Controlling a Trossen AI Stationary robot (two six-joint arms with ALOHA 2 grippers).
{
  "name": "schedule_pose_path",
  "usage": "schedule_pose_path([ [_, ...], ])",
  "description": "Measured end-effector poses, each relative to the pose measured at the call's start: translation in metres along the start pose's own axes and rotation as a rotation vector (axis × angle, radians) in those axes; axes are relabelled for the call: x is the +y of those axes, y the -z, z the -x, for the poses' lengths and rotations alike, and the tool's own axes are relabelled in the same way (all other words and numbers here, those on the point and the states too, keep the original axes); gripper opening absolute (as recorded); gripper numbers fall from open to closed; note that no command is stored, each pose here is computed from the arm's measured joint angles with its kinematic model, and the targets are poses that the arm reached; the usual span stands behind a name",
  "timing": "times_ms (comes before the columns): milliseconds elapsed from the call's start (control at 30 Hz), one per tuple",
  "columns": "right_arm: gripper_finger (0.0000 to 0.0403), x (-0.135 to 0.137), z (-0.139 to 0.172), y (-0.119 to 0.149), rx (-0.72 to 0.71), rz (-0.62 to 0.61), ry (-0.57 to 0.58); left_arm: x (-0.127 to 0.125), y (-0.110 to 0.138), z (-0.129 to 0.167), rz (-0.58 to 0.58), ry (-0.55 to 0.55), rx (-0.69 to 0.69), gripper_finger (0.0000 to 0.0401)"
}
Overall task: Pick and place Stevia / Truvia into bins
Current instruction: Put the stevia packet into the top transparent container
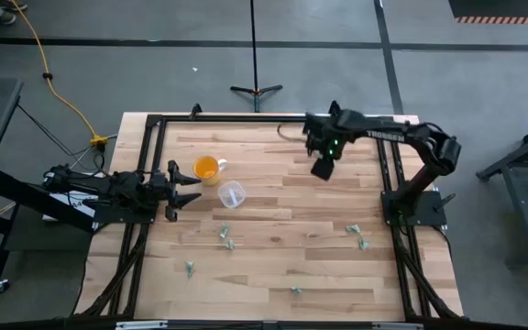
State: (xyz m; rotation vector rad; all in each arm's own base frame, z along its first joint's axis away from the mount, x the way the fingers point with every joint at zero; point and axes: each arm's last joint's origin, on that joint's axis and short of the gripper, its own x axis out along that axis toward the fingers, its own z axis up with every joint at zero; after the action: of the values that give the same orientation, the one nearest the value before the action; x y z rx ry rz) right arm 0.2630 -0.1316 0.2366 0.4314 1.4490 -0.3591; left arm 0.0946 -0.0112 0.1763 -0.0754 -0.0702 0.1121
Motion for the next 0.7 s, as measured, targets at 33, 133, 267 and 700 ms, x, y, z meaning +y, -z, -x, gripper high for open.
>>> schedule_pose_path([
  [33,0.0171,0.01,0.002,0.004,0.017,-0.004,0.0,0.0,0.0,0.0,0.0,0.0,0.001,0.0241],
  [133,0.0171,0.04,0.01,0.018,0.044,0.003,0.008,0.0,0.0,0.0,0.0,0.0,0.001,0.0241],
  [267,0.0171,0.078,0.024,0.047,0.066,0.015,0.108,0.0,0.0,0.0,0.0,0.0,0.003,0.0241],
  [700,0.0162,0.174,0.041,0.141,-0.13,0.081,0.16,0.0,0.0,0.0,0.001,-0.006,-0.002,0.0241],
])
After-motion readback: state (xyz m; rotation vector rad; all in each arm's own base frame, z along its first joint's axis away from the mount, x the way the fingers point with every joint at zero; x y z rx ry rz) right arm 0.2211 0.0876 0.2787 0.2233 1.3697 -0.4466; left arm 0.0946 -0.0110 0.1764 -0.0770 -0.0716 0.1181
